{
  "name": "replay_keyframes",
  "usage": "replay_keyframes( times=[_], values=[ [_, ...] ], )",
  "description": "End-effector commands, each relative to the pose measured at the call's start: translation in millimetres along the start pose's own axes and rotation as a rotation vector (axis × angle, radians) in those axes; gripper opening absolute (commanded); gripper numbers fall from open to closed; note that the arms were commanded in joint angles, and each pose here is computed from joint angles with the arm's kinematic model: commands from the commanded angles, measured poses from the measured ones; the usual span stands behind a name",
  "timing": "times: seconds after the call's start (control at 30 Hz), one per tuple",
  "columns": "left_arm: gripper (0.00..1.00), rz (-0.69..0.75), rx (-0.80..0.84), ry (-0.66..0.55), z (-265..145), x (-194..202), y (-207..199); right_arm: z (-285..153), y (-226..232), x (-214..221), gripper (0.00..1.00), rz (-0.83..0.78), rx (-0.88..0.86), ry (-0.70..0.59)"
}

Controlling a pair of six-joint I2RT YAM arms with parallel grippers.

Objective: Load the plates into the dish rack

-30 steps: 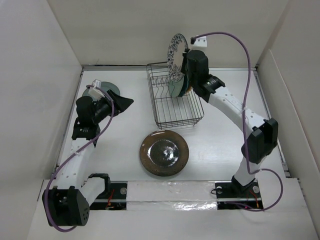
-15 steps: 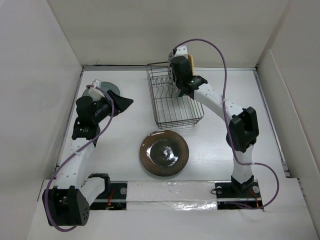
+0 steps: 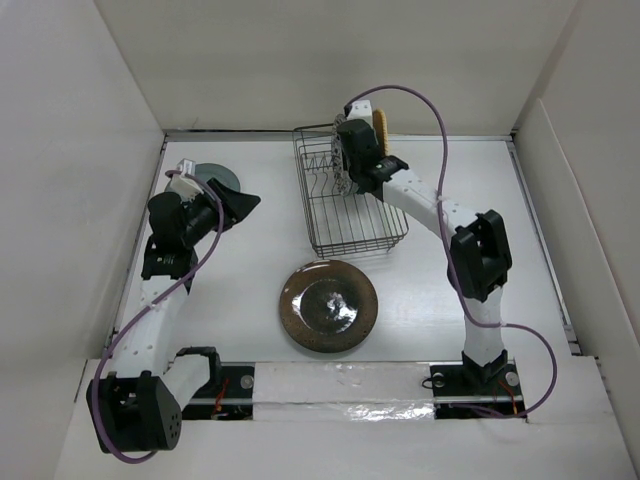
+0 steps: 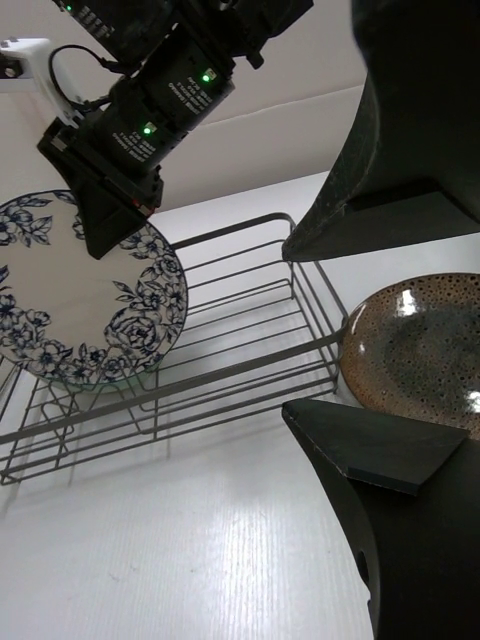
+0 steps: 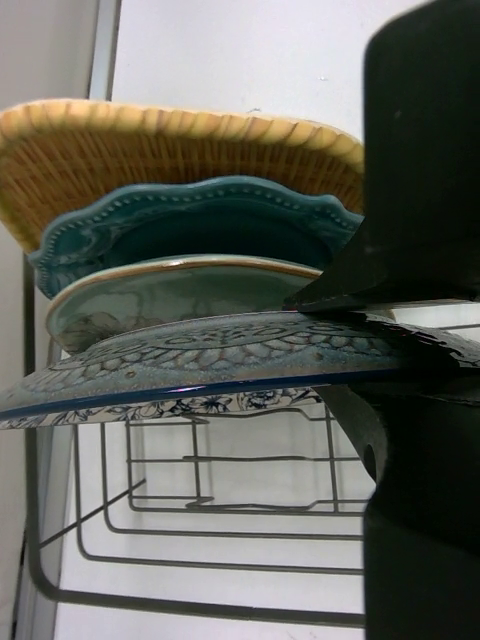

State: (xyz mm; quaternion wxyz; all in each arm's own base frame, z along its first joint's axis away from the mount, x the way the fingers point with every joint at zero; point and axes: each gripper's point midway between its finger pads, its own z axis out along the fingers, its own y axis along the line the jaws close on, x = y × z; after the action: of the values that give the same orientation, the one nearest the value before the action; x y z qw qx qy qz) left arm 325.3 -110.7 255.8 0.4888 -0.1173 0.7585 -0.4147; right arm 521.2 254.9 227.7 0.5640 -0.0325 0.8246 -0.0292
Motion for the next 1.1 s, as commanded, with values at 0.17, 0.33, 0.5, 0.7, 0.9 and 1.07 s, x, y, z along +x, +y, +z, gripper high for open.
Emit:
replay_keyframes(
  times=[0.17,0.33,0.5,0.7,0.9,1.07],
  values=[
    [0.55,0.023,-0.084,-0.090,-1.0,-20.2,12.9,6.2,12.0,-25.1,0.00,0.166,-0.033,-0.099],
    [0.63,0.020,-0.122,-0.125,-2.7,-24.7,19.6,2.1,9.5,-17.5,0.35,0.187,-0.029,-0.075],
    [0.63,0.015,-0.215,-0.183,-6.5,-34.9,34.2,-10.7,4.0,-33.9,0.62,0.211,-0.060,-0.097],
    [0.60,-0.085,-0.325,-0.241,-6.5,-35.4,64.3,-59.1,-12.1,-90.2,0.83,0.252,-0.120,-0.209],
    [0.56,-0.223,-0.540,-0.347,-12.4,-51.2,121.3,-128.0,-41.0,-120.3,0.89,0.265,-0.202,-0.329],
    [0.54,-0.328,-0.684,-0.393,-20.4,-58.1,171.4,-170.9,-59.3,-104.4,0.89,0.307,-0.271,-0.387]
  ],
)
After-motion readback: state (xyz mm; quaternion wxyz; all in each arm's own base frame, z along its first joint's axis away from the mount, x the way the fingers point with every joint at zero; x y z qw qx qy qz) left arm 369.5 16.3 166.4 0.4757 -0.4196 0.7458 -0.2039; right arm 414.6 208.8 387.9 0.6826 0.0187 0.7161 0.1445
